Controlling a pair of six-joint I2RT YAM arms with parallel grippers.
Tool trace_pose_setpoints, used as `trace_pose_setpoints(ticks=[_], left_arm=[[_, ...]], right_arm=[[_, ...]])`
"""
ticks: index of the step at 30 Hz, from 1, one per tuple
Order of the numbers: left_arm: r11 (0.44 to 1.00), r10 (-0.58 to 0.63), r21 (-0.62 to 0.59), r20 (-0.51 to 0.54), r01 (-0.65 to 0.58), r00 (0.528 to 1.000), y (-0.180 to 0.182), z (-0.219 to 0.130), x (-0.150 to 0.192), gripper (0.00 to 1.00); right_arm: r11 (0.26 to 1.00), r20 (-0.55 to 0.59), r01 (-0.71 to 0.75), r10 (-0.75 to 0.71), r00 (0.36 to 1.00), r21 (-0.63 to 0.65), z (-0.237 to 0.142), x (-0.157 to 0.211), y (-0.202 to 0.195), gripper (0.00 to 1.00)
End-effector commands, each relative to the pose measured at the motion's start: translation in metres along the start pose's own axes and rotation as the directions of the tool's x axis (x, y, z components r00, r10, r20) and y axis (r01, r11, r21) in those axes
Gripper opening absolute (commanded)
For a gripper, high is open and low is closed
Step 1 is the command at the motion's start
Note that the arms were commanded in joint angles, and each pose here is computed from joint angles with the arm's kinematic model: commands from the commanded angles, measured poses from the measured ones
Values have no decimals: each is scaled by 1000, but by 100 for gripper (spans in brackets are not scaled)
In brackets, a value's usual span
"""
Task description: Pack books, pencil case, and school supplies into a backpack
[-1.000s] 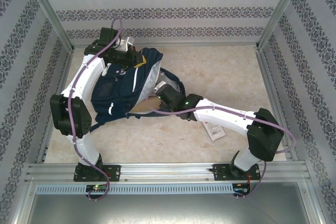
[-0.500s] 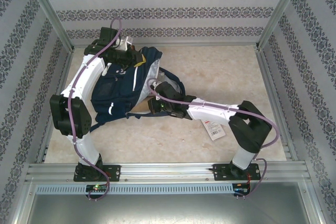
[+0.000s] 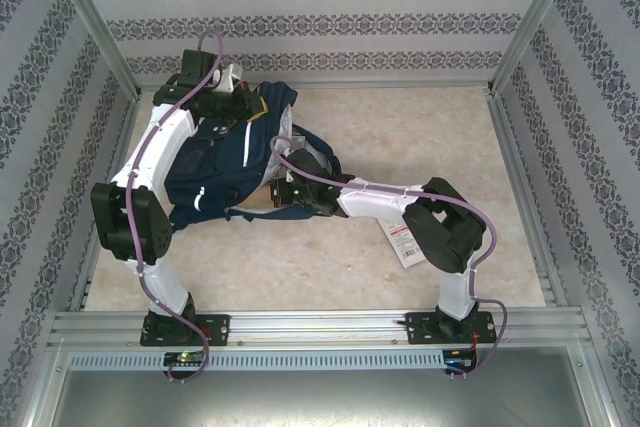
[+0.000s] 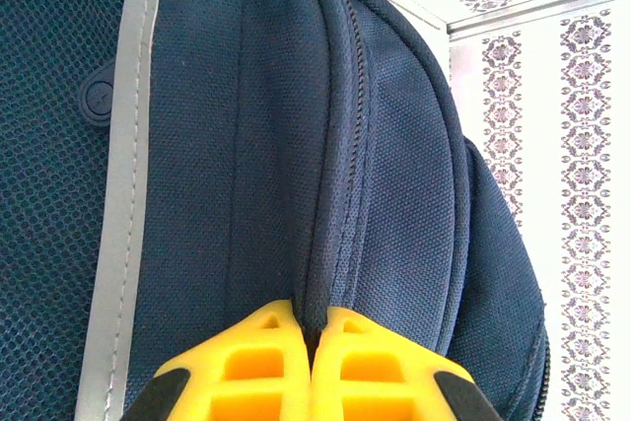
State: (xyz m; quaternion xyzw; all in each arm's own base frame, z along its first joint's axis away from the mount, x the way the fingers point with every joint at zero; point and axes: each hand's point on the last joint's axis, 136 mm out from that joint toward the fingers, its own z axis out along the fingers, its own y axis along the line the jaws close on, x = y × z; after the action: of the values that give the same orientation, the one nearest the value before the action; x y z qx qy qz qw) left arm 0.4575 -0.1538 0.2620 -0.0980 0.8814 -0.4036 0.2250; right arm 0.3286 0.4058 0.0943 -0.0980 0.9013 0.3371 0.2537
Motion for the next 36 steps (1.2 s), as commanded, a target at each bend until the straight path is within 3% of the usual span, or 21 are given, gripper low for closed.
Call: trace_pose_setpoints(ticks=[1, 5, 10, 17, 24, 26, 30, 36], left_arm=[[986, 75, 149, -15, -72, 997, -52, -24, 17, 0], [987, 81, 140, -12, -79, 997, -49, -23, 15, 0], [986, 80, 147, -7, -79, 997, -50, -25, 11, 0], [982, 99, 164, -15, -95, 995, -55, -26, 11, 0], [980, 98, 174, -20, -94, 995, -55, -25, 11, 0], [980, 96, 176, -24, -90, 995, -54, -23, 12, 0], [983, 81, 170, -40, -73, 996, -47, -17, 15, 0], [995, 48, 89, -71, -41, 996, -19, -1, 23, 0]], right_arm=[[998, 29, 5, -7, 1000, 55, -19, -5, -10, 0], [998, 103, 17, -24, 994, 64, -55, -15, -9, 10], [991, 132, -36, 19, 991, 126, -89, -13, -40, 21], [916, 180, -225, 173, 968, 331, -143, 13, -136, 47], [770, 256, -408, 320, 912, 491, -209, 57, -230, 55], [730, 281, -460, 364, 888, 505, -221, 68, -249, 62], [683, 283, -549, 472, 835, 482, -225, 86, -271, 66], [674, 188, -573, 558, 808, 465, -206, 99, -271, 70]])
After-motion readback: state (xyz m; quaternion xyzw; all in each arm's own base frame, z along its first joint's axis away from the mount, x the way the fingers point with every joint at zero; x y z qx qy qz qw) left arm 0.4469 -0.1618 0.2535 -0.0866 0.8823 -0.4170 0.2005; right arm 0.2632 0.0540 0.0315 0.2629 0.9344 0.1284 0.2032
